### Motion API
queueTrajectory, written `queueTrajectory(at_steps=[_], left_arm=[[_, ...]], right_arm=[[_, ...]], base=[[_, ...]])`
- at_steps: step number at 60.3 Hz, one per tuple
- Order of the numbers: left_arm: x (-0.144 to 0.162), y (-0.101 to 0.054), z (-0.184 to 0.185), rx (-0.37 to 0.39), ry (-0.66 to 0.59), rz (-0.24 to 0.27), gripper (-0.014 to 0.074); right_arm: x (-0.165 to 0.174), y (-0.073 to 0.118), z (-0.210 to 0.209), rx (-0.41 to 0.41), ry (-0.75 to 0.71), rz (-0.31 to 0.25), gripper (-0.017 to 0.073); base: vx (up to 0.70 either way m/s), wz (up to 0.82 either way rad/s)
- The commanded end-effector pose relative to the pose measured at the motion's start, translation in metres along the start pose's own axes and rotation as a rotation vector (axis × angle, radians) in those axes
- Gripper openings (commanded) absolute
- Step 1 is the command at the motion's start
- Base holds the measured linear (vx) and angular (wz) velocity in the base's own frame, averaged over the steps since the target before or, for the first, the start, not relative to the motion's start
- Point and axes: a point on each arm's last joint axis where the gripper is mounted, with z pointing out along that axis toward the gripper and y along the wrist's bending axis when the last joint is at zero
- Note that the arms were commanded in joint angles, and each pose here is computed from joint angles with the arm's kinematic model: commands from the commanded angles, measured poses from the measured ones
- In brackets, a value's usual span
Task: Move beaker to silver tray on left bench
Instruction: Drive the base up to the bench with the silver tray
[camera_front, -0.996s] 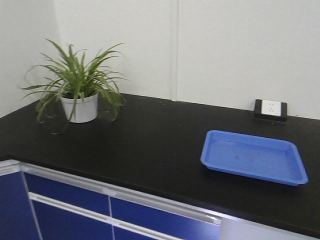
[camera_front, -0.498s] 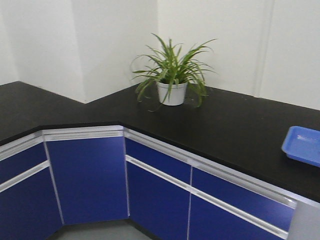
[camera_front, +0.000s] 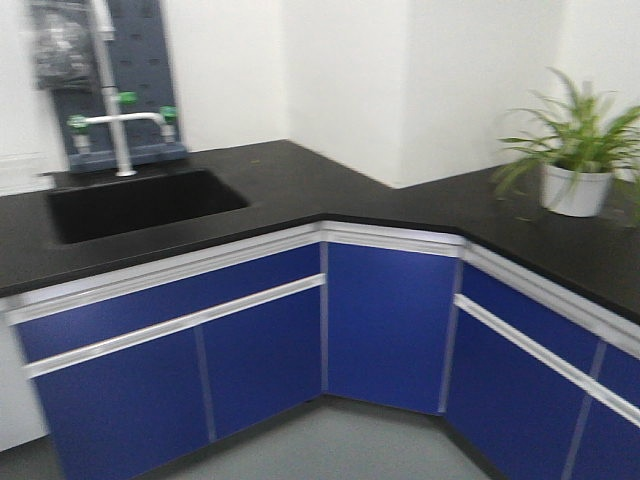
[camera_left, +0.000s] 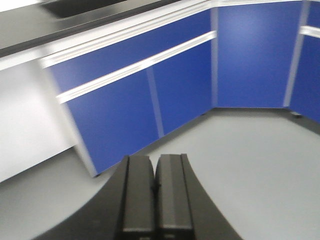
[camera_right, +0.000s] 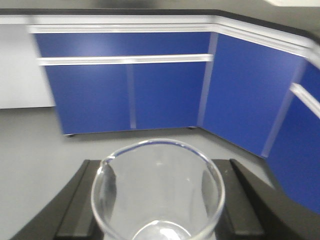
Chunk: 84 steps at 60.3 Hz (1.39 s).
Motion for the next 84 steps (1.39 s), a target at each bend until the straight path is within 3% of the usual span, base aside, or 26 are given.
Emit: queueTrajectory(at_steps=[1,27,84], left_arm=[[-0.0008,-0.0008,0.0016,0.007,-0.063,-0.002,0.0001],[-0.0008,-0.0008,0.0016,0.007,-0.063,-0.002,0.0001],[-0.0008,-0.0008,0.0016,0.007,-0.063,-0.002,0.0001]], right_arm=[[-0.0140,0.0034,-0.0015,-0.037,-0.069,-0.008,-0.0010],[-0.0140,0.0034,-0.0015,-0.037,-0.069,-0.008,-0.0010],[-0.0139,0.0033,-0.0015,-0.036,-0.068,-0.008,-0.0010]], base=[[-0.19,0.72],[-0.15,0.58],[0.03,0.32]])
